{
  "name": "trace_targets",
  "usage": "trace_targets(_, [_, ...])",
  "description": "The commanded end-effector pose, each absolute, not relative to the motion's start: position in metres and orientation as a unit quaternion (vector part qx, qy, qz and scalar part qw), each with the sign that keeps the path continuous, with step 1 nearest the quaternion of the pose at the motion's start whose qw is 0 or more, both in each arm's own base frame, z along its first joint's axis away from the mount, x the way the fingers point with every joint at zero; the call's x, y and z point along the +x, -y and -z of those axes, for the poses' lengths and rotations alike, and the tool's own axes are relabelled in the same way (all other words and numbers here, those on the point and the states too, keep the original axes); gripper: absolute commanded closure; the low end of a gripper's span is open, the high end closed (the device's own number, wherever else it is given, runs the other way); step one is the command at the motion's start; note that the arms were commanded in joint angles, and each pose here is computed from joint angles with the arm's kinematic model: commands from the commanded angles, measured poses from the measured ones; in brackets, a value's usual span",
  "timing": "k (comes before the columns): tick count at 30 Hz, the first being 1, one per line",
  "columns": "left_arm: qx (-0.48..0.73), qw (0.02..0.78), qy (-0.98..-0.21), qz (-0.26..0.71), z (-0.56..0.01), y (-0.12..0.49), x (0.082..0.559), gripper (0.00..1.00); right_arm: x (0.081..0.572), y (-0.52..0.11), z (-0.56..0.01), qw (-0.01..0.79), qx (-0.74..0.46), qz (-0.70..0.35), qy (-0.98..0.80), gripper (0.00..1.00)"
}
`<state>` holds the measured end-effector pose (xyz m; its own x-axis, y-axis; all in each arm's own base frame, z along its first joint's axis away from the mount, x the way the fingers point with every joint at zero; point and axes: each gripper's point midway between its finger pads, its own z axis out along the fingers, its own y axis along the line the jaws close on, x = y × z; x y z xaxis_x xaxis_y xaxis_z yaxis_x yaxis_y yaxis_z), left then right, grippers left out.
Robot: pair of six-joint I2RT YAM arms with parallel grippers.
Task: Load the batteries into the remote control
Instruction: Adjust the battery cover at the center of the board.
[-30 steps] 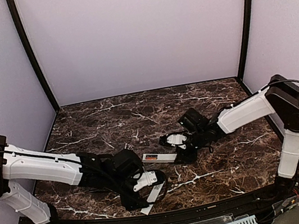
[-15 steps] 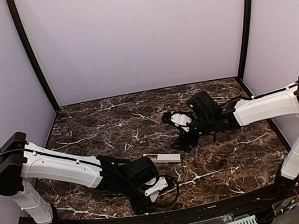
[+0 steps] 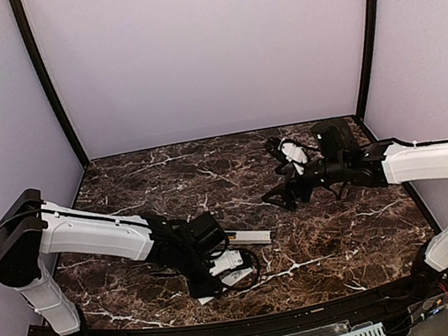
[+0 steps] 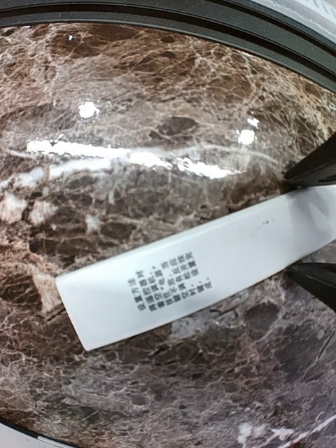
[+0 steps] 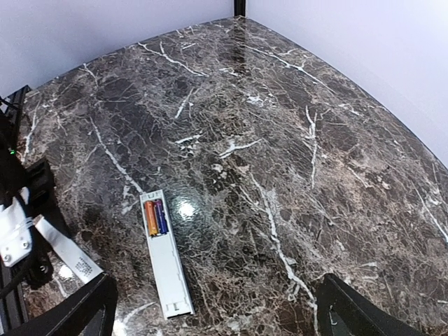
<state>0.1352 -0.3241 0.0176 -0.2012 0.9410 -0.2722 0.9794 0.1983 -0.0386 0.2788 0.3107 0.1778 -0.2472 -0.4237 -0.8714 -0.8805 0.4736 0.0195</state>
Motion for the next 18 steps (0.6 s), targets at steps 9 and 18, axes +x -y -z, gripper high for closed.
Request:
trace_targets(9, [0.727, 0.057, -0.682, 0.051, -0.004, 0.307, 0.158, 0.64, 0.223, -0.318, -0.165, 0.326, -0.463, -0.387, -0.728, 0.05])
trace_targets(18, [0.699, 0.126, -0.693, 0.122, -0.034, 0.37, 0.164, 0.4, 0.231, -0.305, -0.166, 0.334, -0.428, -0.379, -0.75, 0.05])
